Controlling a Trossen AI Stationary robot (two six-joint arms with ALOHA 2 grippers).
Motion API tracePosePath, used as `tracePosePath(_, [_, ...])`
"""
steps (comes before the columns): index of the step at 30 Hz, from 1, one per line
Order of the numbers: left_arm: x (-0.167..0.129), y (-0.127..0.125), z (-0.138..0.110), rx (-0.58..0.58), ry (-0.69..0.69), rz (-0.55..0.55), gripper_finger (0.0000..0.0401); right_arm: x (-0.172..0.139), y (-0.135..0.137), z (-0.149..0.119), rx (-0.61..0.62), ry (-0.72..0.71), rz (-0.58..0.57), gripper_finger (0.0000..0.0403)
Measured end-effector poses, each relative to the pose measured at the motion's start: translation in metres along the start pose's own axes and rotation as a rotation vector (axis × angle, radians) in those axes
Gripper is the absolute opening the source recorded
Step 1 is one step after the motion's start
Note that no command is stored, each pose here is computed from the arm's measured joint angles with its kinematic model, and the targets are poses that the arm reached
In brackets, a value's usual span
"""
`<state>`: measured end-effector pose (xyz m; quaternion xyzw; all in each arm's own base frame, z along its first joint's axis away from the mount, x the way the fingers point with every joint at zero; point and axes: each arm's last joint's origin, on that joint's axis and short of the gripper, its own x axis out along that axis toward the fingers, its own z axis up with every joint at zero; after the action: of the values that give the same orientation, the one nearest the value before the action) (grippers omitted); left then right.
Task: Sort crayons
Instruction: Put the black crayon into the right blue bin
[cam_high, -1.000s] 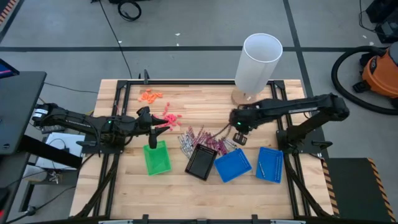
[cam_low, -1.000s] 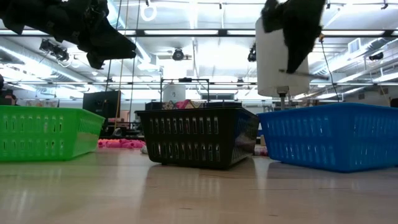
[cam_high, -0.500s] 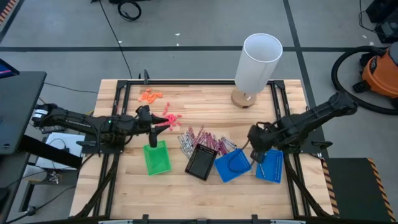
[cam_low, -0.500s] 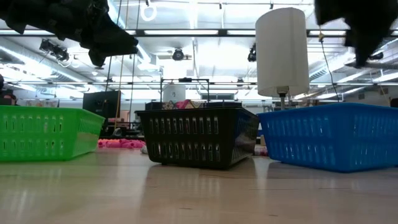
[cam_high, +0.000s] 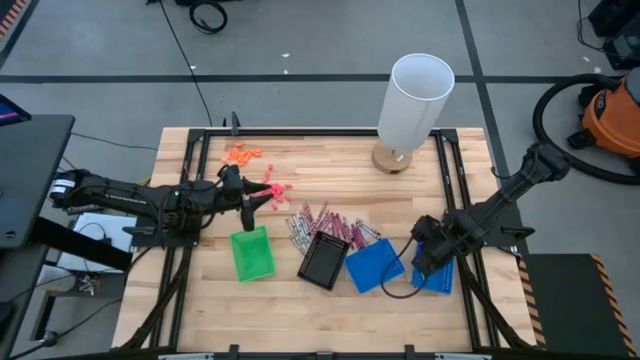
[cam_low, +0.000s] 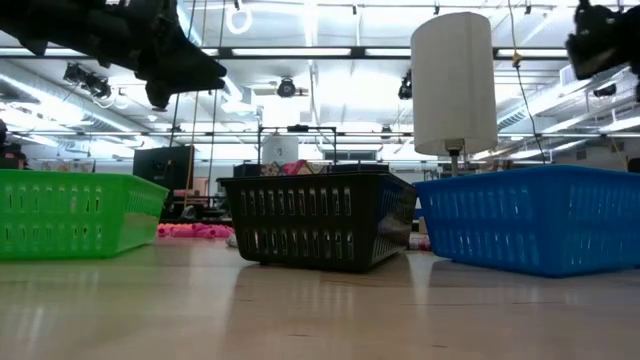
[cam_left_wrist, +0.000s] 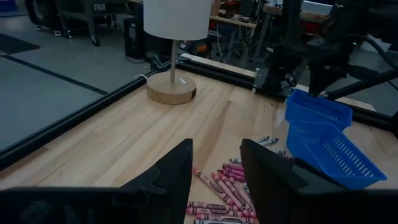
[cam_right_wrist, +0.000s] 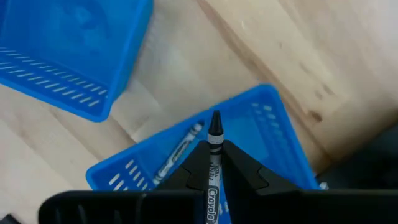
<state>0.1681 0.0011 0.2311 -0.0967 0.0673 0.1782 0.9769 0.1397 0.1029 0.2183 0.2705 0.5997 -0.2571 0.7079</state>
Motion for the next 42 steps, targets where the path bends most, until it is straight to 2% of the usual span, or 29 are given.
tracePosePath(12, [0.000, 0.000, 0.000, -0.001, 0.000, 0.002, 0.0149, 0.019, 0.000, -0.024, 0.236, 0.017, 0.034, 0.0039])
tracePosePath(19, [0.000, 0.000, 0.000, -0.001, 0.000, 0.002, 0.0149, 0.037, -0.002, -0.029, 0.320, 0.012, -0.051, 0.0039])
tracePosePath(32, [0.000, 0.000, 0.000, -0.001, -0.001, 0.002, 0.0149, 0.048, 0.003, -0.031, 0.313, 0.037, -0.104, 0.0101])
tracePosePath(38, [0.000, 0.000, 0.001, -0.004, -0.008, 0.000, 0.0149, 0.028, -0.001, -0.025, 0.311, 0.023, -0.056, 0.0114])
tracePosePath(42, [0.000, 0.000, 0.001, -0.004, -0.007, 0.000, 0.0149, 0.009, -0.002, -0.016, 0.295, -0.018, -0.073, 0.0113])
